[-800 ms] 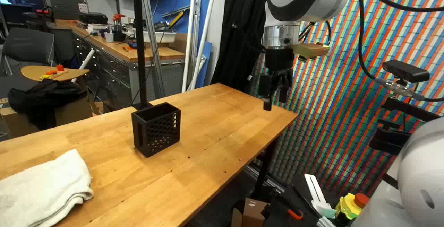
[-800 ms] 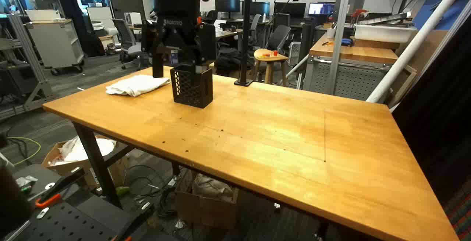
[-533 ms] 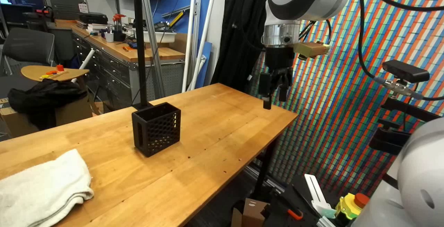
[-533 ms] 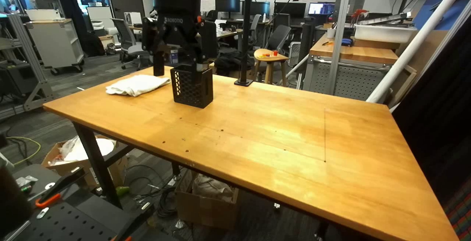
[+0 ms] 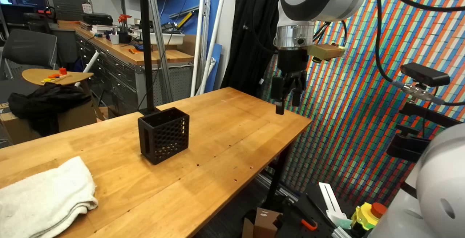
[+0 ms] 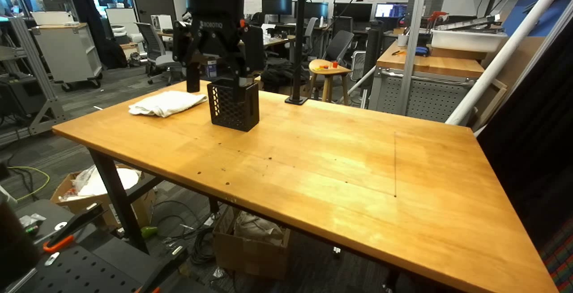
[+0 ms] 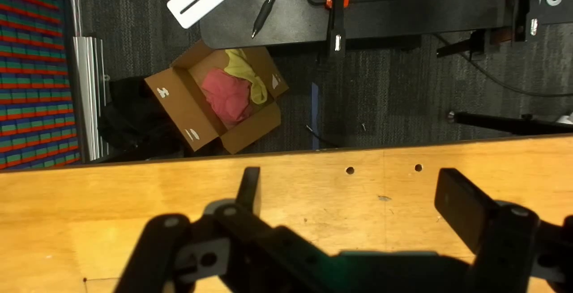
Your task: Put the white towel inside the black basket
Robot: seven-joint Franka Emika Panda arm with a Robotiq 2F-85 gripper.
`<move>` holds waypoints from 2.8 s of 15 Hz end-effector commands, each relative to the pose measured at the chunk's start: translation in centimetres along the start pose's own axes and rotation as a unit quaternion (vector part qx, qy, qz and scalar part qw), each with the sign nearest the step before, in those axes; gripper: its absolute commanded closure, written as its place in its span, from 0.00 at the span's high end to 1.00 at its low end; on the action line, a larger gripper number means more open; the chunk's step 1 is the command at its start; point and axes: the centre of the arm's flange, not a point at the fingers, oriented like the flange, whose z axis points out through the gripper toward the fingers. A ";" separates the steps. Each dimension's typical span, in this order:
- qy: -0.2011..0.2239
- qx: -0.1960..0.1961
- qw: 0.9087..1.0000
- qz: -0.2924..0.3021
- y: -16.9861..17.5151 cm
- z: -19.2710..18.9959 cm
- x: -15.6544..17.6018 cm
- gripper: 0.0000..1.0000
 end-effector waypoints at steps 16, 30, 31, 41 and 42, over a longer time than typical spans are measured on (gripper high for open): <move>0.058 -0.071 0.995 -0.031 -14.3 -3.7 8.7 1.00; 0.174 -0.025 0.982 -0.075 -34.6 -6.1 21.9 1.00; 0.174 -0.027 0.981 -0.079 -36.1 -6.1 22.2 1.00; 0.157 0.002 0.980 -0.118 -48.0 -0.1 27.1 1.00; 0.150 0.005 0.981 -0.123 -48.7 1.0 27.7 1.00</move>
